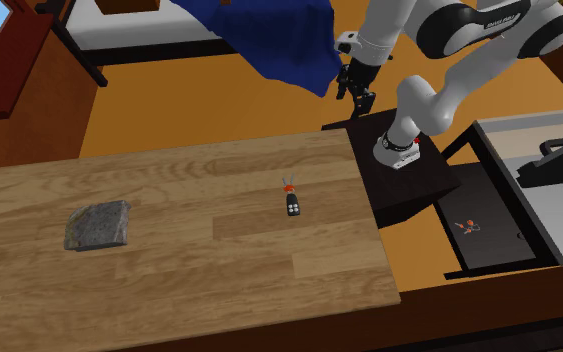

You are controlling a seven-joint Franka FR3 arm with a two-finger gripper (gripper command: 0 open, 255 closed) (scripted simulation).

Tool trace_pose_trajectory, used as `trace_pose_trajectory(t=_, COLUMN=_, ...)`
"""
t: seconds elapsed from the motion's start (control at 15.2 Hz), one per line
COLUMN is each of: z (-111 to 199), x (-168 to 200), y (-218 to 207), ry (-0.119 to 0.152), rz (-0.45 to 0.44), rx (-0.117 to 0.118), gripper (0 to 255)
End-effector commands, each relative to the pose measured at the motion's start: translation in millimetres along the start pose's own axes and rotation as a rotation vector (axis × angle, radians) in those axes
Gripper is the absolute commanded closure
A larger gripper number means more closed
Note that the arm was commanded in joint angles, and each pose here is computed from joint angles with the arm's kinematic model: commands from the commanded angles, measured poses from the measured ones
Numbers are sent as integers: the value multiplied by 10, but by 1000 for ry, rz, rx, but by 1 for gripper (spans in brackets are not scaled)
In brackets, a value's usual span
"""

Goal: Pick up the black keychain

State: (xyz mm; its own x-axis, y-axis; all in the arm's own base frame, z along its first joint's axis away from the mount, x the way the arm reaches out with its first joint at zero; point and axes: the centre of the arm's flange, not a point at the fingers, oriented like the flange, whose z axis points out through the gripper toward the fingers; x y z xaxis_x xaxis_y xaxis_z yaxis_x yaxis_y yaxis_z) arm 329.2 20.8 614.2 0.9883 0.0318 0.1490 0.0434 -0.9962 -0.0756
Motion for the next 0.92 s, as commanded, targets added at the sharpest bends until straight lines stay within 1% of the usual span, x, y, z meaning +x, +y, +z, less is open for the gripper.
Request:
trace_pose_trajectory(t=0.0, z=0, x=0, y=0, ry=0, rz=0, rx=0, gripper=0)
trace_pose_trajectory(t=0.4, z=168, x=796, y=-154, ry=-26, rz=-279, rx=7, gripper=0)
trace_pose_trajectory(t=0.86, z=386, x=1622, y=-601, ry=-56, rz=-604, rx=14, gripper=0)
